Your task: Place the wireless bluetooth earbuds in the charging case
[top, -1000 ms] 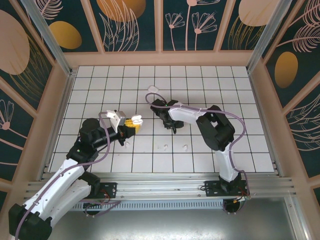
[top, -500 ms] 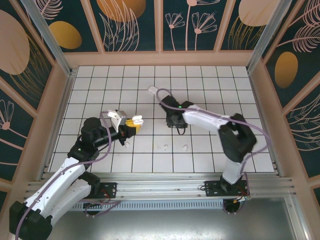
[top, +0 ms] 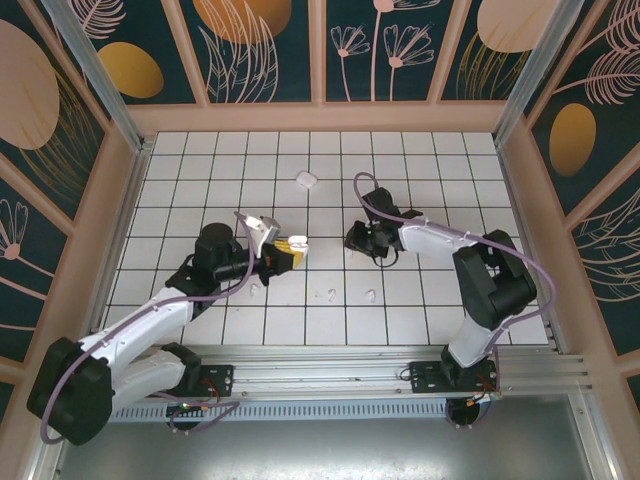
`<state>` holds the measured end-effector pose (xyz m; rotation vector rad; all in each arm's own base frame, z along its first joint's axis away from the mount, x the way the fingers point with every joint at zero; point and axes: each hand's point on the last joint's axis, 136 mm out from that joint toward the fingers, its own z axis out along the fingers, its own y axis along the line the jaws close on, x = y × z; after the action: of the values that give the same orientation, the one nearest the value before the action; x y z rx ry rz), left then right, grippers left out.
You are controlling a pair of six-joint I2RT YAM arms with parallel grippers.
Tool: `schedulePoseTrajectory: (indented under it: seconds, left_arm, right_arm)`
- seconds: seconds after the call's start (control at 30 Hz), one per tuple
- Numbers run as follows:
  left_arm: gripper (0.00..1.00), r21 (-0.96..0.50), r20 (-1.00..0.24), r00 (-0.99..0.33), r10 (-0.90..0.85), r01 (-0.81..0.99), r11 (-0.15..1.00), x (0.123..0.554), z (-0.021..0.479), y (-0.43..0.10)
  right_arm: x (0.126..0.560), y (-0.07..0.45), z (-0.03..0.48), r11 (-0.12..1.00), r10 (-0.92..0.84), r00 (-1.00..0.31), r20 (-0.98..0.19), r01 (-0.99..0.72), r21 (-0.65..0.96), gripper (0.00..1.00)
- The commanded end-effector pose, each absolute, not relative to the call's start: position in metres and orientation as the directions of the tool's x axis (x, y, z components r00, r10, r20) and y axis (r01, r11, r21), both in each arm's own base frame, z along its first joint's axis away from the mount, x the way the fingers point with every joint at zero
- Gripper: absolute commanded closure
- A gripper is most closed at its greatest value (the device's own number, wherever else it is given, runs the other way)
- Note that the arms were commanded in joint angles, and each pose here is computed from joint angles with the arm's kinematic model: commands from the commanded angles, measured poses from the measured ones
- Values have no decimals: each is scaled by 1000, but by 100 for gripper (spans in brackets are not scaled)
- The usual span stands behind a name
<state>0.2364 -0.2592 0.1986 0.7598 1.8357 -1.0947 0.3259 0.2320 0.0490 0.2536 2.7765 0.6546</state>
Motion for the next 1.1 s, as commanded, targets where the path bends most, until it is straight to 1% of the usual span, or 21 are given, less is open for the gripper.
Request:
schedulePoseTrajectory:
  seconds: [0.0, 0.1, 0.27, 0.63, 0.7, 0.87, 1.07]
  left_arm:
    - [100, -351, -920, -392, 28, 852, 389, 242, 226, -271]
    - [100, -352, -917, -398, 41, 851, 390, 244, 220, -274]
    - [100, -352, -912, -406, 56, 848, 396, 245, 213, -276]
    - [100, -345, -908, -412, 82, 842, 414, 245, 204, -273]
    - [100, -345, -907, -414, 84, 841, 417, 244, 202, -272]
    - [100, -343, -907, -412, 85, 841, 419, 245, 202, -272]
    - [100, -335, -907, -411, 95, 839, 428, 246, 198, -272]
  right_arm:
    - [336, 241, 50, 876, 229, -946, -229, 97, 473, 68]
    - [341, 234, 46, 910, 214, -945, -245, 102, 401, 68]
    - [335, 236, 35, 958, 154, -958, -240, 86, 272, 69]
    - [330, 236, 17, 987, 103, -970, -222, 73, 140, 71]
    - [330, 236, 15, 990, 96, -970, -222, 69, 126, 73]
    - [330, 236, 15, 994, 78, -971, -228, 57, 98, 83]
    - [328, 237, 23, 996, 59, -970, -237, 43, 73, 89]
